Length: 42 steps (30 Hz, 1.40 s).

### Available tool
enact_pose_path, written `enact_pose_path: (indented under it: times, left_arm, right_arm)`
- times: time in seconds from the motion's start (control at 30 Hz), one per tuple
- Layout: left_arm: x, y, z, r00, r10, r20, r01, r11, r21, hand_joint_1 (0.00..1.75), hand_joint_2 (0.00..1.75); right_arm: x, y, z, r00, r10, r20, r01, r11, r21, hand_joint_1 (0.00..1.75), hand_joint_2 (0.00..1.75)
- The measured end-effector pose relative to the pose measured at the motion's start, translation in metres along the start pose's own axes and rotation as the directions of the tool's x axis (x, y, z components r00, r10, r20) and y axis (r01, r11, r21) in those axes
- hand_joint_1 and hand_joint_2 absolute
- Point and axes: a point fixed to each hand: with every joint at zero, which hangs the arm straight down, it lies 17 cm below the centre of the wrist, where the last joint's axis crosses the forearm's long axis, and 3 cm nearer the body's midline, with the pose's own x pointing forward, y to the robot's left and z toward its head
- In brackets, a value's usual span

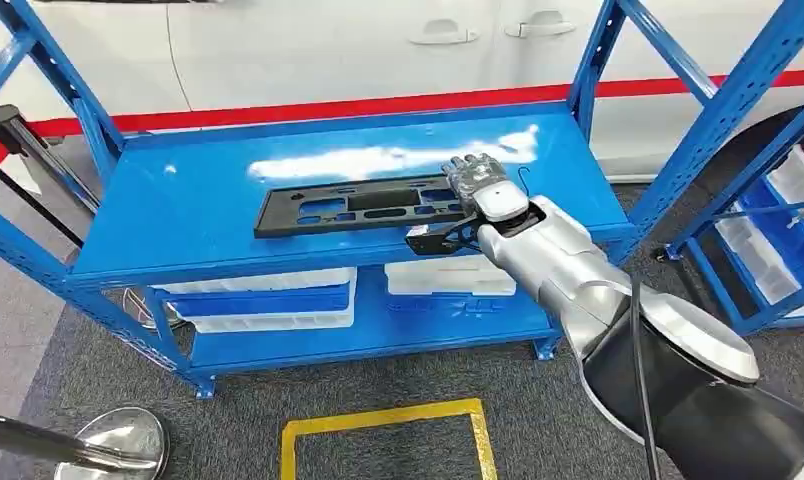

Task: Take the parts from the cabinet and place them on the table.

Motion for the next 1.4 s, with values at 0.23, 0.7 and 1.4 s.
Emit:
enact_pose_path:
  times: [0.23, 0.7, 1.4]
  left_arm:
    - [0.000, -0.001, 0.000, 1.000, 0.001, 0.000, -0.001, 1.000, -0.001, 0.00, 0.00]
    - [0.003, 0.005, -0.001, 1.000, 0.023, 0.005, -0.023, 0.999, 0.036, 0.00, 0.00]
    - [0.006, 0.003, -0.001, 0.999, 0.039, 0.010, -0.039, 0.999, 0.035, 0.00, 0.00]
  right_arm:
    - [-0.003, -0.003, 0.000, 1.000, 0.002, -0.005, -0.002, 1.000, -0.006, 0.00, 1.75]
    - [-0.003, 0.029, 0.002, 1.000, -0.027, -0.004, 0.027, 0.999, 0.036, 0.00, 1.75]
    - [-0.002, 0.085, 0.009, 0.997, -0.075, -0.007, 0.075, 0.991, 0.109, 0.00, 1.75]
